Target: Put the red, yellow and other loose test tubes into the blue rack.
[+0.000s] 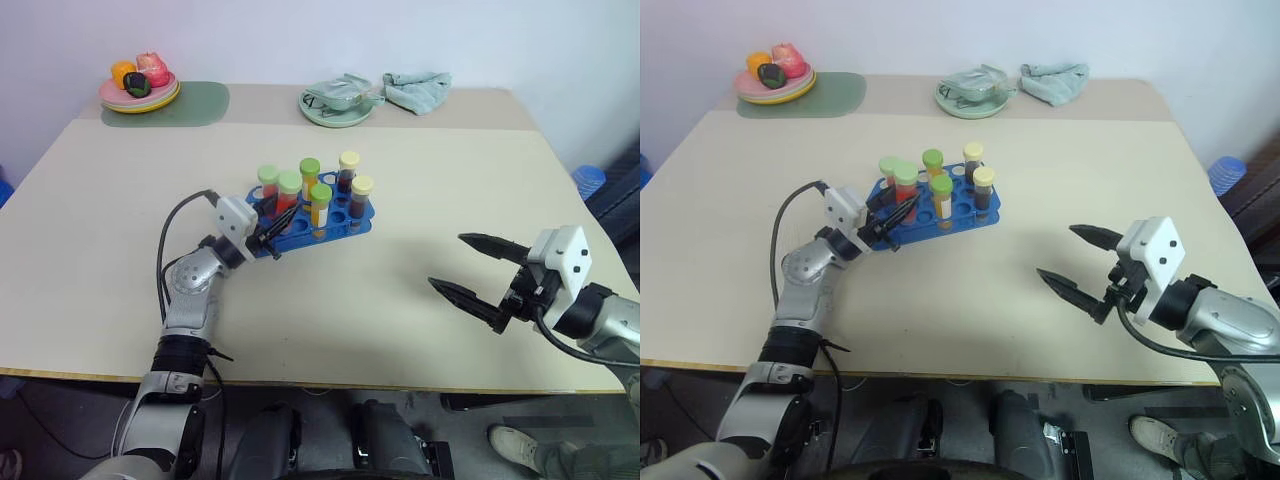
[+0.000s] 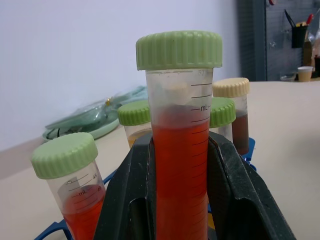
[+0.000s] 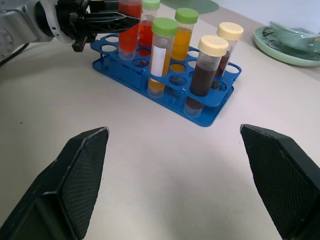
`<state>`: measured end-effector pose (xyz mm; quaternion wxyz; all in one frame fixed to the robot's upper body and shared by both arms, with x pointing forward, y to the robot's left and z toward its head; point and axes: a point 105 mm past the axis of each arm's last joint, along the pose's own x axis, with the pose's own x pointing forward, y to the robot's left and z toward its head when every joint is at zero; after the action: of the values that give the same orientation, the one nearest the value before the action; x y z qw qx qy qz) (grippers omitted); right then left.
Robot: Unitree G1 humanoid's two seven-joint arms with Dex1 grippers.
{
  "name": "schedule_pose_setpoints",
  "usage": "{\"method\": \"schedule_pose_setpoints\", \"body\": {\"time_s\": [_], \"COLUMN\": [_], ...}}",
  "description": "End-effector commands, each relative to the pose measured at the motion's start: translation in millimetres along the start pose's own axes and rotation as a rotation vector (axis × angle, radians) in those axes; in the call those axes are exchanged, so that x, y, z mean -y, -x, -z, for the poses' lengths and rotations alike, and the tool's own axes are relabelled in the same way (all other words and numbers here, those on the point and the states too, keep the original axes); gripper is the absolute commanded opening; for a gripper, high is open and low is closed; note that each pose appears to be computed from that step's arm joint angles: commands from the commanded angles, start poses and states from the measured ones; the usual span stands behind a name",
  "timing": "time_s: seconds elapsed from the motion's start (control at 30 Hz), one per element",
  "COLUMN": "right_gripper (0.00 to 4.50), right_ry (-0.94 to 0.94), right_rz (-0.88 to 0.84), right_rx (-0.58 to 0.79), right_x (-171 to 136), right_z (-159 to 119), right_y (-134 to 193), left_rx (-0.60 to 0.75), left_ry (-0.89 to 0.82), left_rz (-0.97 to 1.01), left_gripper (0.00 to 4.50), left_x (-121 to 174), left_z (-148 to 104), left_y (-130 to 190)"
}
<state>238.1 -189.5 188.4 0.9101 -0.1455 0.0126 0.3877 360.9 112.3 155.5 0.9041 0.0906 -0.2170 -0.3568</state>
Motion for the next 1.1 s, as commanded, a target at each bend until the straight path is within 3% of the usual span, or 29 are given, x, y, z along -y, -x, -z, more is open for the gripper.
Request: {"method": "schedule_pose_setpoints", "body": {"time_s": [0.03,0.77,1.1], "right_gripper": [4.33,4.33,4.33], "right_ry": [0.056,0.069,0.075], "right_rz": [-0.003,-0.014,-0.018], "right_rx": [0.025,0.029,0.032], "right_x": [-1,2,2], "right_z": [-13,-19,-22], "right_y": [3,-2,-4], "left_rx": [-0.013,-0.093,-0.110], "left_ry": [0.016,0.121,0.190], "left_rz": [-0.001,-0.128,-0.118], "left_gripper": [0.72,0.72,0.72], "left_x": [6,-8,0], "left_z": [9,30,37], "left_y": [4,25,21]}}
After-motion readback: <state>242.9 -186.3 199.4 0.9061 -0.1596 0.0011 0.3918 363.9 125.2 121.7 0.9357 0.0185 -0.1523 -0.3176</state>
